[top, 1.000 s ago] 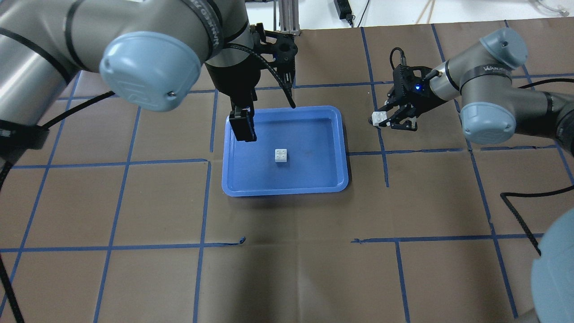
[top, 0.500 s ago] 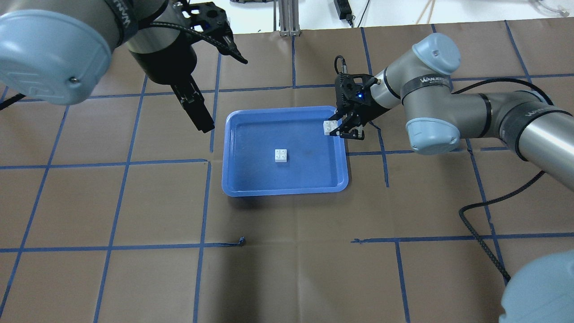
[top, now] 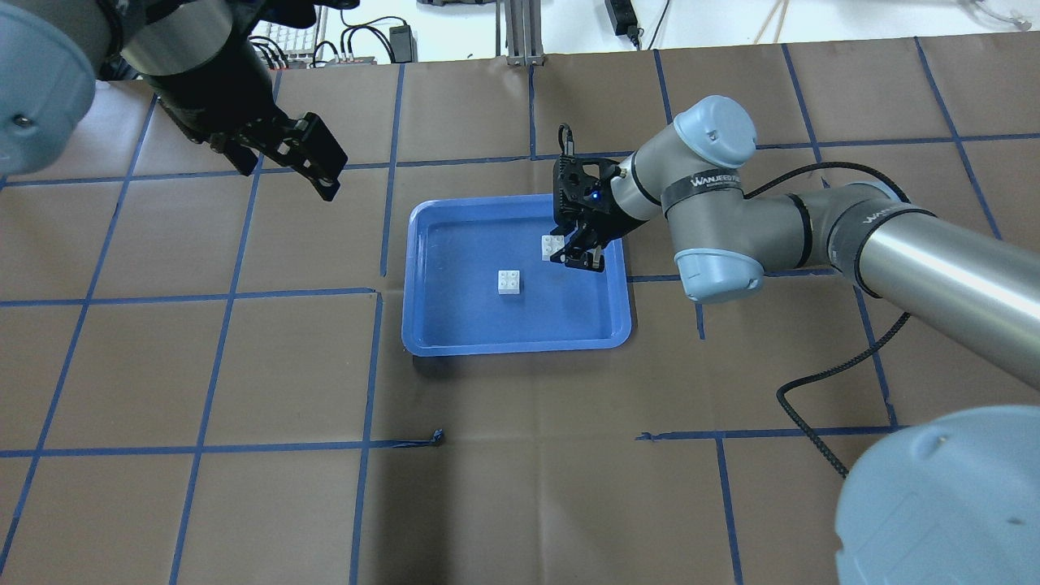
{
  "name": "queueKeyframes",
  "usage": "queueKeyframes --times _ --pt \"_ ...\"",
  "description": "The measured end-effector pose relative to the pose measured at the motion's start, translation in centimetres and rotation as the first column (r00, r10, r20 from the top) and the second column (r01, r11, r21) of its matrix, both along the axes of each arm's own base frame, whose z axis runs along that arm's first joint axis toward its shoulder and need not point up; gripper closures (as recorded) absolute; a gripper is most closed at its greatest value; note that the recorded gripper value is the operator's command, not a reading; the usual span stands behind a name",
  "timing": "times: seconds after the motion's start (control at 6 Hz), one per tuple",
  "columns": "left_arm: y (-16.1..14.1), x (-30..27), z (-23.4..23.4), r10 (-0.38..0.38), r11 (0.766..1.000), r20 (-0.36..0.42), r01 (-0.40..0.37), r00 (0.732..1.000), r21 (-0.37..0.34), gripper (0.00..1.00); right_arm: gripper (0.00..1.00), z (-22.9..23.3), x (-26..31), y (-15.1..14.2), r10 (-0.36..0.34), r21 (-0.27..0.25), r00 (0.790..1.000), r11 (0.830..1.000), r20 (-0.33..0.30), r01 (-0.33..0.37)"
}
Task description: Assemble white blocks and place on blue tray
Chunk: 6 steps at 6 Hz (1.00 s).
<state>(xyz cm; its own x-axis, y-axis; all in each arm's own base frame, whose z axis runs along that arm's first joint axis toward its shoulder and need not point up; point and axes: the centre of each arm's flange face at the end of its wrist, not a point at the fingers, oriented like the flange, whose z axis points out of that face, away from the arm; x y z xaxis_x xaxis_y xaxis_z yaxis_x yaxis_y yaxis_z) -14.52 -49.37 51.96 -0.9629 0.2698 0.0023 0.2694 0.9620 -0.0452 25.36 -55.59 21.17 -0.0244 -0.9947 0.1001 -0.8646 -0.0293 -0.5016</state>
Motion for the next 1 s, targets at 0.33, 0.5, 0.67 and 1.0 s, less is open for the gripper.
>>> queueKeyframes --times 0.33,0.5,0.67,1.0 --pt "-0.1 0.8 0.6 0.130 0.991 -0.009 -0.130 0.991 -0.028 0.01 0.74 -2.3 0.9 0.0 0.007 0.020 1.000 1.000 -0.002 -0.006" --pt "-0.4 0.9 0.8 0.142 0.989 -0.014 -0.142 0.990 -0.050 0.01 0.73 -3.3 1.5 0.2 0.016 0.027 1.000 1.000 -0.004 -0.016" --pt "-0.8 0.9 0.9 0.145 0.986 -0.018 -0.146 0.989 -0.075 0.01 0.73 -4.0 1.8 0.2 0.021 0.030 1.000 0.999 -0.004 -0.021" --pt "-1.0 1.1 1.2 0.149 0.984 -0.019 -0.150 0.989 -0.099 0.01 0.73 -4.3 2.4 0.6 0.031 0.033 0.999 0.999 -0.006 -0.031"
